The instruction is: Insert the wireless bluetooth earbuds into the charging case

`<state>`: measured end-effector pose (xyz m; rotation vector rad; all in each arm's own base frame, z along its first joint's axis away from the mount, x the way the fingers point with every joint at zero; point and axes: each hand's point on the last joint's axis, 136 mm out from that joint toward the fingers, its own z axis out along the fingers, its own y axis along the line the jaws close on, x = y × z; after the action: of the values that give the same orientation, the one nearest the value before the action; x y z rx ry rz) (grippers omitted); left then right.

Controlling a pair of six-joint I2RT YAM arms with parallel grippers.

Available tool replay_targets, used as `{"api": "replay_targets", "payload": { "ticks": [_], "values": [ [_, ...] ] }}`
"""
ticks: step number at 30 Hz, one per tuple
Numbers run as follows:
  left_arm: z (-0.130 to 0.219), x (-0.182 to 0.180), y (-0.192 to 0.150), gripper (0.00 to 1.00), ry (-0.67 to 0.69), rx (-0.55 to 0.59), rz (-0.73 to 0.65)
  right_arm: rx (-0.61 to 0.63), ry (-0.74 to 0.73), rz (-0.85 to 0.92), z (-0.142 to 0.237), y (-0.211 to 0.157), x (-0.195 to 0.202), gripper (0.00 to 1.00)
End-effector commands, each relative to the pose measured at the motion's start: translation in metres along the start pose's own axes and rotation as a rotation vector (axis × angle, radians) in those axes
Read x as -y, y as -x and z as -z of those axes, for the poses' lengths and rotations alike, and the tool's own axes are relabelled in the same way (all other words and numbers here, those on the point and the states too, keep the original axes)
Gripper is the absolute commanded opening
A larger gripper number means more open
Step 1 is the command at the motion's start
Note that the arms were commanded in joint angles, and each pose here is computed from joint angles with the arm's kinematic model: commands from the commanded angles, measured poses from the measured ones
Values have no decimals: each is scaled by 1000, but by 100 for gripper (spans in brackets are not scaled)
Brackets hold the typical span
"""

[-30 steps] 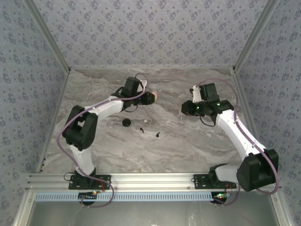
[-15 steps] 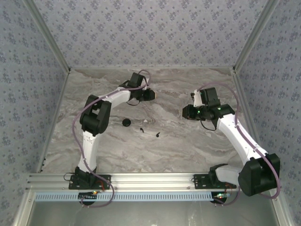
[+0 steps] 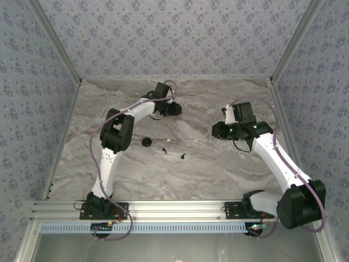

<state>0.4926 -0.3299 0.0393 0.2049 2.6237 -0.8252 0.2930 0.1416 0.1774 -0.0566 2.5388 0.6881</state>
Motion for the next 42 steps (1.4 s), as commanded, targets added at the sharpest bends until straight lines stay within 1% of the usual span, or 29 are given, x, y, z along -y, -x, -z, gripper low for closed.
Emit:
{"api": "replay_targets", "payload": {
  "ticks": [1,2,8,10,16,19,20,21,24,25,29,31,32,35,39,42],
  "values": [
    [-2,-9,-3,45,45,-25,0,-5,-25,-15,3,-5,6,21],
    [-1,-11,-2,48,59,-21,-3,-5,-24,-13,3,-5,6,21],
    [20,-13,11,58,135,11,-74,-3,-31,-11,4,-4,8,22],
    [31,-13,16,59,164,28,-96,-2,-32,-10,4,-4,8,22],
    [87,-3,32,59,235,126,-157,-7,-36,-8,2,-5,10,24],
    [120,6,30,58,236,183,-191,-11,-35,-7,0,-6,11,24],
    [132,6,27,58,252,196,-181,-13,-35,-7,-1,-6,12,25],
    [143,5,22,60,264,199,-168,-14,-33,-7,-2,-6,11,25],
    [168,-2,4,60,328,185,-147,-21,-26,-6,-5,-6,11,26],
    [174,-3,-2,60,331,185,-144,-22,-26,-9,-6,-5,11,26],
    [201,-18,-35,61,402,188,-97,-22,-22,-1,-7,-3,10,27],
    [211,-27,-53,68,443,167,-75,-21,-21,1,-7,-2,10,27],
    [215,-32,-62,69,464,152,-61,-20,-22,3,-7,-1,10,27],
    [221,-41,-89,73,518,108,-56,-24,-24,6,-8,-1,10,28],
    [224,-55,-128,78,630,15,-65,-28,-25,6,-10,0,11,30],
    [217,-60,-147,82,654,-36,-54,-29,-23,8,-11,1,10,31]
  ]
}}
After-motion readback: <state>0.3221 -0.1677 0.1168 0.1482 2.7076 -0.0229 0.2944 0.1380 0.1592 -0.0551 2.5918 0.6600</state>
